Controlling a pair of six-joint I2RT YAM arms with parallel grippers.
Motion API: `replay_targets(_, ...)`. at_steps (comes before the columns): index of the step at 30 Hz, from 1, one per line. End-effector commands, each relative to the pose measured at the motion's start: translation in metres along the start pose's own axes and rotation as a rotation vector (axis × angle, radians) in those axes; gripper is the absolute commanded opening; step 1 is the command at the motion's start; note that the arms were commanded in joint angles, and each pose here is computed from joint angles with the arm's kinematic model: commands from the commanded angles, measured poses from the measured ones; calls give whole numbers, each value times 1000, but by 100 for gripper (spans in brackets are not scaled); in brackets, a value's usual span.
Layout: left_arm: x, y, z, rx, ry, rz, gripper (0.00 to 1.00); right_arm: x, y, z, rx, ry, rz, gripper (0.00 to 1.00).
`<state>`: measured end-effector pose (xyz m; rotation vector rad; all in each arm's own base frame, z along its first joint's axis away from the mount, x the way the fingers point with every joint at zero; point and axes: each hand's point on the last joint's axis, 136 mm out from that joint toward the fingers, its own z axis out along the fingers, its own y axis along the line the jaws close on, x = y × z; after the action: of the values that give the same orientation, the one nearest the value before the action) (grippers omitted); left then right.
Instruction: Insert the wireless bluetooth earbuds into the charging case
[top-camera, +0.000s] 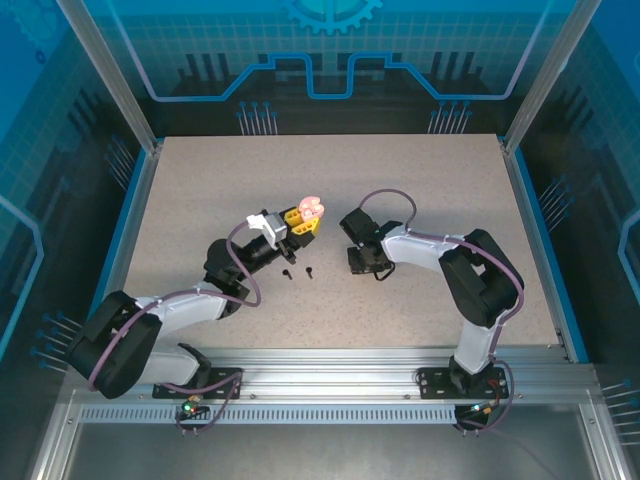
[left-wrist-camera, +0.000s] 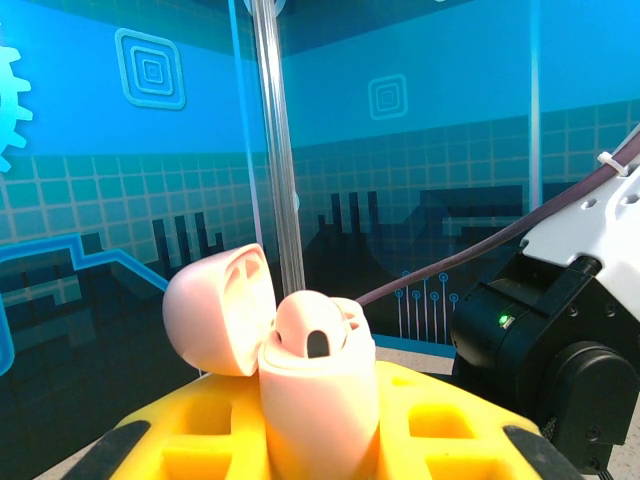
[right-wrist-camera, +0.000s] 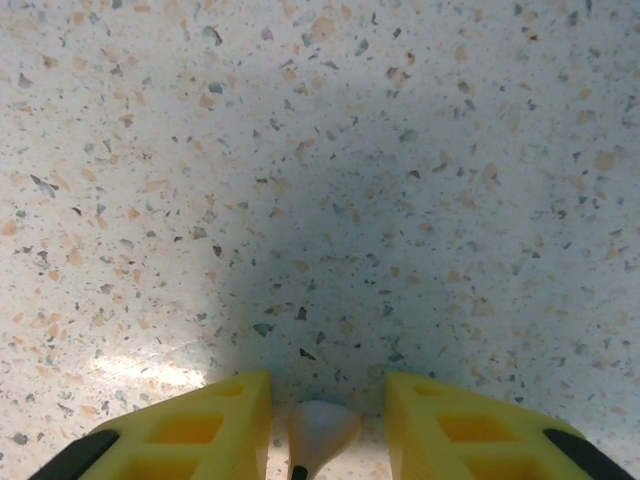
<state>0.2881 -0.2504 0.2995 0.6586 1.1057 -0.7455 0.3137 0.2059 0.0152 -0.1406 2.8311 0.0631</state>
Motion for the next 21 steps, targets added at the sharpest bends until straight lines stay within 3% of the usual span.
replay_targets(1, 1, -3, 0, 8, -5, -6, 0, 0, 6, 6, -19, -5, 13, 33)
replay_targets(13, 2, -5, 2, 15, -5, -8, 0, 6, 5, 4, -38, -13, 32, 29)
replay_targets(21, 2, -7, 3, 19, -3, -6, 0, 4, 8, -2, -61, -32, 33, 20)
